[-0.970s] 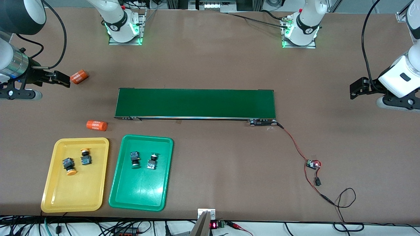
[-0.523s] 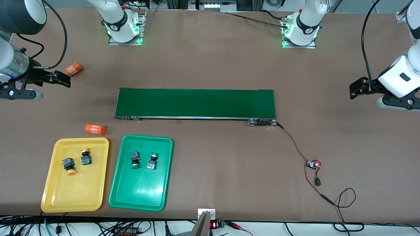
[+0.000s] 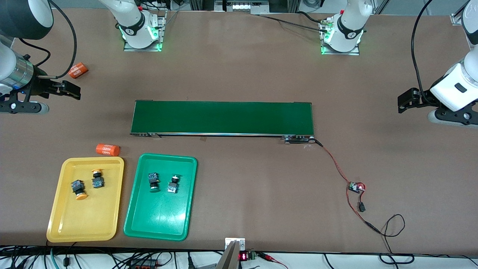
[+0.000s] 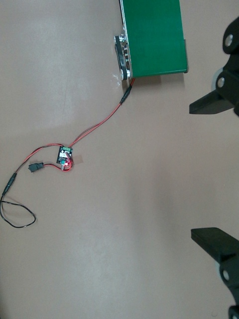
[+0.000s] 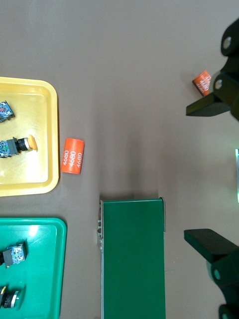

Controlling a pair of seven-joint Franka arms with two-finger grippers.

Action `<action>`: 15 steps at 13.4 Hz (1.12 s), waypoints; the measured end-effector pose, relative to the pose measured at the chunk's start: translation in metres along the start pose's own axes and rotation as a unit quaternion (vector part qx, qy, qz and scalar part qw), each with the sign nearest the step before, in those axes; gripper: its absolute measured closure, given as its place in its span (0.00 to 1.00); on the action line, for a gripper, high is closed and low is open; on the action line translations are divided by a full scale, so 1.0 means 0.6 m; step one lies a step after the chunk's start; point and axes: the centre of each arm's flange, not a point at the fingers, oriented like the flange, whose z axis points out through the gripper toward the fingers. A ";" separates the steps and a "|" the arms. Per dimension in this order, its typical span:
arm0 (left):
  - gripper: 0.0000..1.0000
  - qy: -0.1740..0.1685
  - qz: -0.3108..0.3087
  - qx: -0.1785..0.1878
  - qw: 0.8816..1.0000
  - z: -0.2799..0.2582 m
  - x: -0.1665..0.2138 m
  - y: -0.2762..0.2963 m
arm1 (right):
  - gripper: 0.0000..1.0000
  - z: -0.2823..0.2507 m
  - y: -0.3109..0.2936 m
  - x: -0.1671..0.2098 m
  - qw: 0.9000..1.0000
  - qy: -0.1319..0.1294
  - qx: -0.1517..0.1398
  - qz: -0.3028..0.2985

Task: Sort buttons by color to trays

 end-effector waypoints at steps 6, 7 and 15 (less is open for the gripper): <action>0.00 0.000 0.000 0.000 1.000 0.000 0.000 0.000 | 0.00 -0.003 -0.015 0.003 0.999 0.008 0.038 0.001; 0.00 0.000 0.000 0.000 1.000 0.000 0.000 0.000 | 0.00 -0.004 -0.019 0.003 0.999 0.010 0.043 0.000; 0.00 0.000 0.000 0.000 1.000 0.000 0.000 0.000 | 0.00 -0.012 -0.089 0.000 0.998 0.017 0.044 -0.035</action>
